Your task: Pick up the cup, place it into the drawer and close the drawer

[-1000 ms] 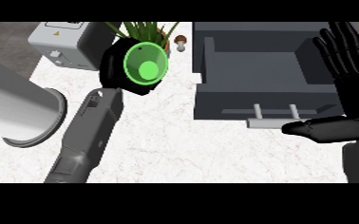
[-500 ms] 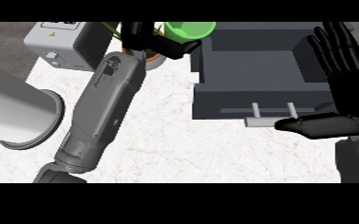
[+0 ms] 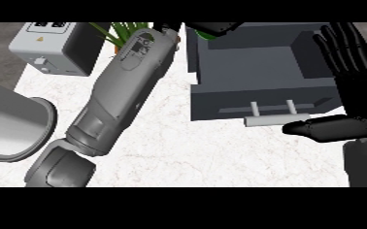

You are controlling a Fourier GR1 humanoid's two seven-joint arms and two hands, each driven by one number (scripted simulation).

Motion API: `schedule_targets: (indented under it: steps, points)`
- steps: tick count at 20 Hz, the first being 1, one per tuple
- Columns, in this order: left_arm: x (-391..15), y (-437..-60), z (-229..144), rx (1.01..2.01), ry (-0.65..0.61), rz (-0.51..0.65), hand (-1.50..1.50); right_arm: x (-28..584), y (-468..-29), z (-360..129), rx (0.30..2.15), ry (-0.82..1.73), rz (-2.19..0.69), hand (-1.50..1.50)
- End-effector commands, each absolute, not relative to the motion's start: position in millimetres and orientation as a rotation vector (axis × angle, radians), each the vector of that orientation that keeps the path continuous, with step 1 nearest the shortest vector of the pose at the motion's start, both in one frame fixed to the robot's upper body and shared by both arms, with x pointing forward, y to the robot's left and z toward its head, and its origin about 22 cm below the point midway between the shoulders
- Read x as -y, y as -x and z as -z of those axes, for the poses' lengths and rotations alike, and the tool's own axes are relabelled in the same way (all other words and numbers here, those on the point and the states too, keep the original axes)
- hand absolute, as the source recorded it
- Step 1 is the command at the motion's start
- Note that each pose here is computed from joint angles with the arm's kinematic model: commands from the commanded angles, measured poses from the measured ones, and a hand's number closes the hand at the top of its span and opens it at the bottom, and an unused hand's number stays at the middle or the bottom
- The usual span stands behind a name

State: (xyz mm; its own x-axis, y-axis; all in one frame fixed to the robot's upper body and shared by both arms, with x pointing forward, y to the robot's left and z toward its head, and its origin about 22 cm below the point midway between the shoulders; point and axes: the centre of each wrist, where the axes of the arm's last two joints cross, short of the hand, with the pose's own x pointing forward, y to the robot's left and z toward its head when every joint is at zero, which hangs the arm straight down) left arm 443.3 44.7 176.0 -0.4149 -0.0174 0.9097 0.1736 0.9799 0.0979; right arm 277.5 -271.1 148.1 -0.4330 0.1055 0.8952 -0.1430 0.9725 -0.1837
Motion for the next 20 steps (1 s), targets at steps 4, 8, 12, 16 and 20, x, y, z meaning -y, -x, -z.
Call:
schedule_targets:
  steps: [4, 8, 12, 16, 20]
  points:
    - [-32, -448, -164, 1.863, -0.014, 0.290, 1.50, 273, -280, -156, 2.025, -0.077, -0.312, -1.50]
    - [-31, -448, -155, 1.742, -0.004, 0.409, 1.50, 264, -281, -154, 2.044, -0.103, -0.324, -1.50]
    - [-40, -445, -128, 1.704, -0.024, 0.464, 1.50, 256, -291, -156, 2.049, -0.139, -0.347, -1.50]
    - [-39, -442, -121, 1.712, -0.004, 0.492, -1.50, 241, -294, -160, 2.041, -0.174, -0.372, -1.50]
    - [-45, -439, -109, 1.739, 0.063, 0.360, -1.50, 234, -300, -166, 2.050, -0.316, -0.425, -1.50]
